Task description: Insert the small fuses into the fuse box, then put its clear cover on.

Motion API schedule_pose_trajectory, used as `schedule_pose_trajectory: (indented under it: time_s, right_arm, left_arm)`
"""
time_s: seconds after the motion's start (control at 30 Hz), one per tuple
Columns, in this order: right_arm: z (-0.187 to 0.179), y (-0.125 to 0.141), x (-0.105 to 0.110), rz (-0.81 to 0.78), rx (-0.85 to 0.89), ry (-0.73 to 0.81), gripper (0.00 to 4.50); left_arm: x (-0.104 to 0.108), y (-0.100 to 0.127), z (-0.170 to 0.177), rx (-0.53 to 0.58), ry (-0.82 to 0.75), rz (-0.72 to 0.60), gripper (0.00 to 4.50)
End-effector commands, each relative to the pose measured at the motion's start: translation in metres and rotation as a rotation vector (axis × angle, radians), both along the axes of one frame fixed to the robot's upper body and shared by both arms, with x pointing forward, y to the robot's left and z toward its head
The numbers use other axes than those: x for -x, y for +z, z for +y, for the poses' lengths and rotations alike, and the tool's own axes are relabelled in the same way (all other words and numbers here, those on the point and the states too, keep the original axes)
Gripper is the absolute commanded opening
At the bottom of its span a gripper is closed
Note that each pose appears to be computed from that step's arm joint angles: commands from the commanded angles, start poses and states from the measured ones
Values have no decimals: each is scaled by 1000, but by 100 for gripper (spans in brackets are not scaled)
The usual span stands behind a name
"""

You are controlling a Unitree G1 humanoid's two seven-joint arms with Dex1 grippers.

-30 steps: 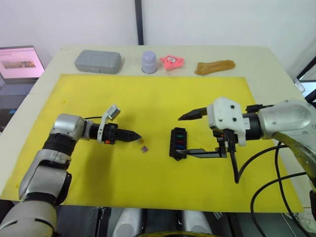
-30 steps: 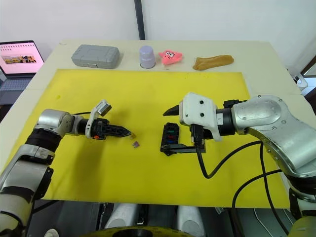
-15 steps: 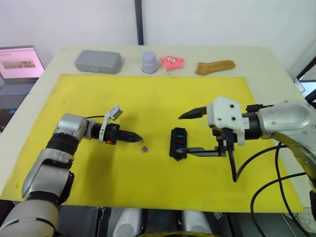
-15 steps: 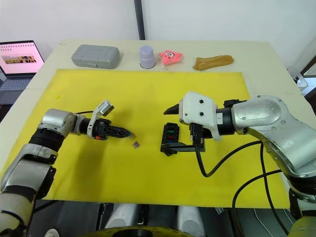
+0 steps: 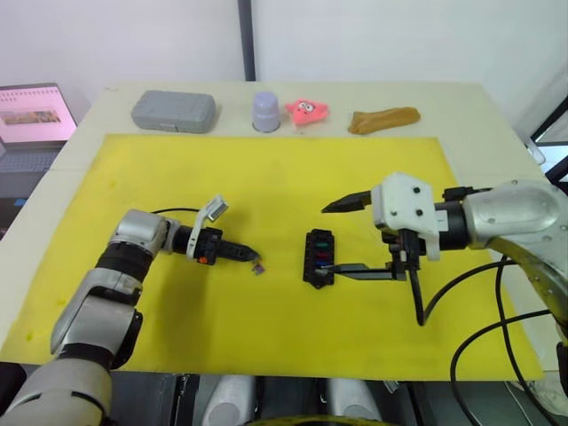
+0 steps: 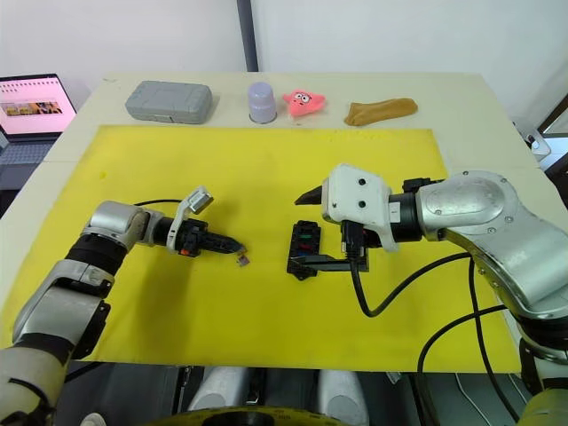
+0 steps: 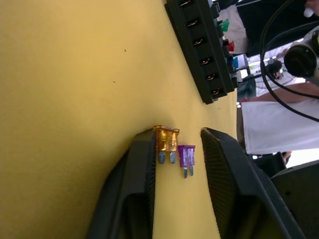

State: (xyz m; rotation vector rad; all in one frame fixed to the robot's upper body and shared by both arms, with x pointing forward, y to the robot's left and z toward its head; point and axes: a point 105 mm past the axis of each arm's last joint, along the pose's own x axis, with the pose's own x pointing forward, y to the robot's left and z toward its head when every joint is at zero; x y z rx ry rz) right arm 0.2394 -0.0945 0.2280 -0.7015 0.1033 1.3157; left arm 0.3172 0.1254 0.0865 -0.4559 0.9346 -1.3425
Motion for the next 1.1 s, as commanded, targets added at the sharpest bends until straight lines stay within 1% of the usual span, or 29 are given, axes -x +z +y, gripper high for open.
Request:
schedule_pose_trajectory:
  time_s: [0.03,0.3,0.4,0.47,0.53,0.57,0.6,0.67,0.73,0.8,0.87,0.93,1.07,1.1]
  right_arm:
    - [1,8,0,-45,0,11,450]
    - [2,7,-1,-46,-1,11,450]
    - [2,6,-2,-42,-3,9,450]
    - [2,5,-2,-30,-7,6,450]
    - [2,4,-2,2,-25,-7,450]
    - [2,3,-5,46,-51,-34,450]
    - [2,2,-7,78,-69,-52,450]
    - [3,1,-15,167,-132,-114,450]
    - [6,2,-19,231,-179,-148,450]
    - [10,2,-25,348,-237,-193,450]
    - [15,3,-27,425,-260,-214,450]
    - [23,6,-28,509,-310,-213,450]
    - [32,13,-36,615,-389,-236,450]
    - [33,14,-38,631,-405,-244,422]
  left_arm:
    - [1,-15,4,-57,23,21,6]
    - [-1,-13,17,-76,53,0,6]
    - [-6,-3,20,-49,75,-32,6]
    - [-10,11,21,-16,96,-73,6]
    - [-17,31,23,35,128,-136,6]
    - [-20,46,25,76,144,-178,6]
    - [-21,56,26,102,154,-205,6]
    - [-19,83,24,173,160,-291,6]
    - [-14,100,21,218,158,-345,6]
    - [-8,119,9,283,143,-400,6]
    - [-2,129,1,320,138,-428,6]
    - [8,139,-14,369,111,-448,6]
    - [22,146,-33,426,92,-462,6]
    - [24,146,-35,434,93,-461,2]
